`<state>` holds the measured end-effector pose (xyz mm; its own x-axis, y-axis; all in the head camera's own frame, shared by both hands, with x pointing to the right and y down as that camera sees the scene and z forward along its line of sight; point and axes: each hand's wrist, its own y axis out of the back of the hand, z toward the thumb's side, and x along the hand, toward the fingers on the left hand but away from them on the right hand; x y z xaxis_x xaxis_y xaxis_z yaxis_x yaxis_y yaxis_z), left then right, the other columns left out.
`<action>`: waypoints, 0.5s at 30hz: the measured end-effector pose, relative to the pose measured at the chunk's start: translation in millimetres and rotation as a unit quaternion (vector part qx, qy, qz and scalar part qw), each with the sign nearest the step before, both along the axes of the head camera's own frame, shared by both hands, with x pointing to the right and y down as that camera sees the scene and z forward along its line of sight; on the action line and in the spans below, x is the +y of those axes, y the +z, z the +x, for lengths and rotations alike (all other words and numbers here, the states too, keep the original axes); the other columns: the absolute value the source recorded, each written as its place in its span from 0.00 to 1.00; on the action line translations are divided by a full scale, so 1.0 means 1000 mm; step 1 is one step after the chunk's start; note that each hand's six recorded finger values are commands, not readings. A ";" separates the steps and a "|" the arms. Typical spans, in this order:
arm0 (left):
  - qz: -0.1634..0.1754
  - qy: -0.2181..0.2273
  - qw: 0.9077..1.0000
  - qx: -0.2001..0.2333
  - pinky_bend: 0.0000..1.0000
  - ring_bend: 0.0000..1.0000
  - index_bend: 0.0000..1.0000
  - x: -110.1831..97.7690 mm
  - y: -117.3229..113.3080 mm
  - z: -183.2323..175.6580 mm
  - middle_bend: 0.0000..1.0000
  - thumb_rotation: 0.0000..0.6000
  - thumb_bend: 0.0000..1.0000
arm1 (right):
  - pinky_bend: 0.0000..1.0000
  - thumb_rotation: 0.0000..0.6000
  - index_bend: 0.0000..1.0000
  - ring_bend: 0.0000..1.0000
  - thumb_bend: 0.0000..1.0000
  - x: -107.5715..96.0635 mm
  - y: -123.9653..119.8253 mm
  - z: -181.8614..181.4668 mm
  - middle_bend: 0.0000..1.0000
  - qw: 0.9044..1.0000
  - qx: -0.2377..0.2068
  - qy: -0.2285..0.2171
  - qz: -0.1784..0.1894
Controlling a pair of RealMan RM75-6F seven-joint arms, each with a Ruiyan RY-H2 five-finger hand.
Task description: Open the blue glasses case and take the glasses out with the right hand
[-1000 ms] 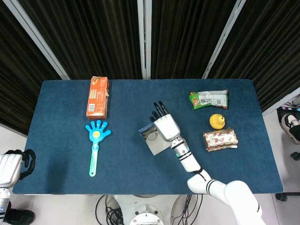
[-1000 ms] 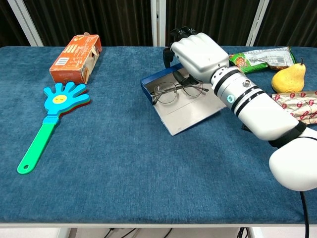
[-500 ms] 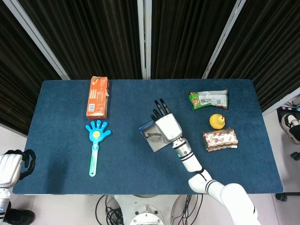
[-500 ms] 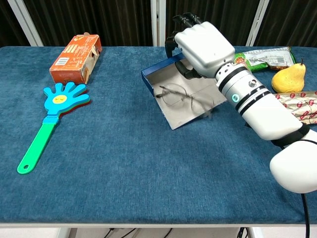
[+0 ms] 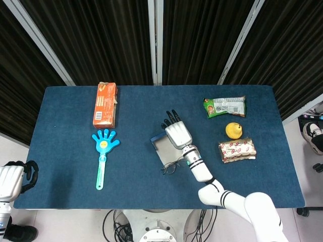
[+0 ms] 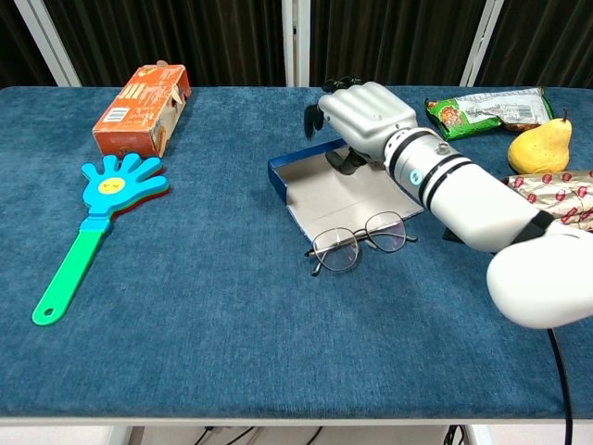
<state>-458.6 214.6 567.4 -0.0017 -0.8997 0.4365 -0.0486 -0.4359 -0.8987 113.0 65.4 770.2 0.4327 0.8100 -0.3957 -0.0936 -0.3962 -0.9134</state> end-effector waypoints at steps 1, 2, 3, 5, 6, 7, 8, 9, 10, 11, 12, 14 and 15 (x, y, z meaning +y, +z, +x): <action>0.000 0.000 1.000 0.000 0.47 0.55 0.69 0.000 0.000 0.000 0.71 1.00 0.36 | 0.00 1.00 0.02 0.00 0.30 -0.001 -0.002 -0.001 0.17 1.000 -0.002 0.000 -0.004; 0.000 0.000 1.000 0.000 0.47 0.55 0.69 0.000 0.000 0.000 0.71 1.00 0.36 | 0.00 1.00 0.00 0.00 0.29 -0.001 -0.004 -0.003 0.16 1.000 -0.005 0.000 -0.008; 0.000 0.000 1.000 -0.001 0.47 0.55 0.69 0.000 0.000 0.000 0.71 1.00 0.36 | 0.00 1.00 0.00 0.00 0.29 -0.002 -0.008 -0.004 0.16 1.000 -0.010 0.000 -0.011; 0.000 0.000 1.000 -0.001 0.47 0.55 0.69 0.000 0.000 0.000 0.71 1.00 0.36 | 0.00 1.00 0.00 0.00 0.29 -0.002 -0.015 -0.005 0.15 1.000 -0.018 -0.001 -0.016; 0.000 0.000 1.000 -0.001 0.47 0.55 0.69 0.000 0.000 0.000 0.71 1.00 0.36 | 0.00 1.00 0.00 0.00 0.29 -0.002 -0.019 -0.005 0.15 1.000 -0.023 -0.002 -0.020; 0.000 0.000 1.000 0.000 0.47 0.55 0.69 0.000 0.000 0.000 0.71 1.00 0.36 | 0.00 1.00 0.00 0.00 0.30 -0.001 -0.022 -0.004 0.15 0.999 -0.027 -0.004 -0.023; 0.000 0.000 1.000 0.000 0.47 0.55 0.69 0.000 0.000 0.000 0.71 1.00 0.36 | 0.00 1.00 0.01 0.00 0.31 0.000 -0.026 -0.004 0.16 0.999 -0.031 -0.006 -0.026; 0.000 0.000 1.000 0.000 0.47 0.55 0.69 0.000 0.000 0.000 0.71 1.00 0.36 | 0.00 1.00 0.02 0.00 0.31 0.002 -0.031 -0.003 0.16 0.999 -0.038 -0.010 -0.030; 0.000 0.001 1.000 0.000 0.47 0.55 0.69 0.000 0.000 0.000 0.71 1.00 0.36 | 0.00 1.00 0.06 0.00 0.32 0.004 -0.034 -0.002 0.17 0.998 -0.043 -0.013 -0.034; 0.000 0.001 1.000 -0.001 0.47 0.55 0.69 0.000 0.000 0.000 0.71 1.00 0.36 | 0.00 1.00 0.13 0.00 0.33 0.007 -0.038 -0.001 0.18 0.998 -0.049 -0.018 -0.038; 0.000 0.001 1.000 -0.001 0.47 0.55 0.69 0.000 0.000 0.000 0.71 1.00 0.36 | 0.00 1.00 0.17 0.00 0.33 0.012 -0.042 0.002 0.18 0.997 -0.056 -0.024 -0.045; 0.000 0.001 1.000 -0.002 0.47 0.55 0.69 0.000 0.000 0.000 0.71 1.00 0.36 | 0.00 1.00 0.24 0.00 0.34 0.021 -0.048 0.009 0.19 0.996 -0.066 -0.033 -0.057; 0.000 0.001 1.000 -0.002 0.47 0.55 0.69 0.000 0.000 0.000 0.71 1.00 0.36 | 0.00 1.00 0.27 0.00 0.36 0.028 -0.051 0.016 0.19 0.995 -0.070 -0.038 -0.067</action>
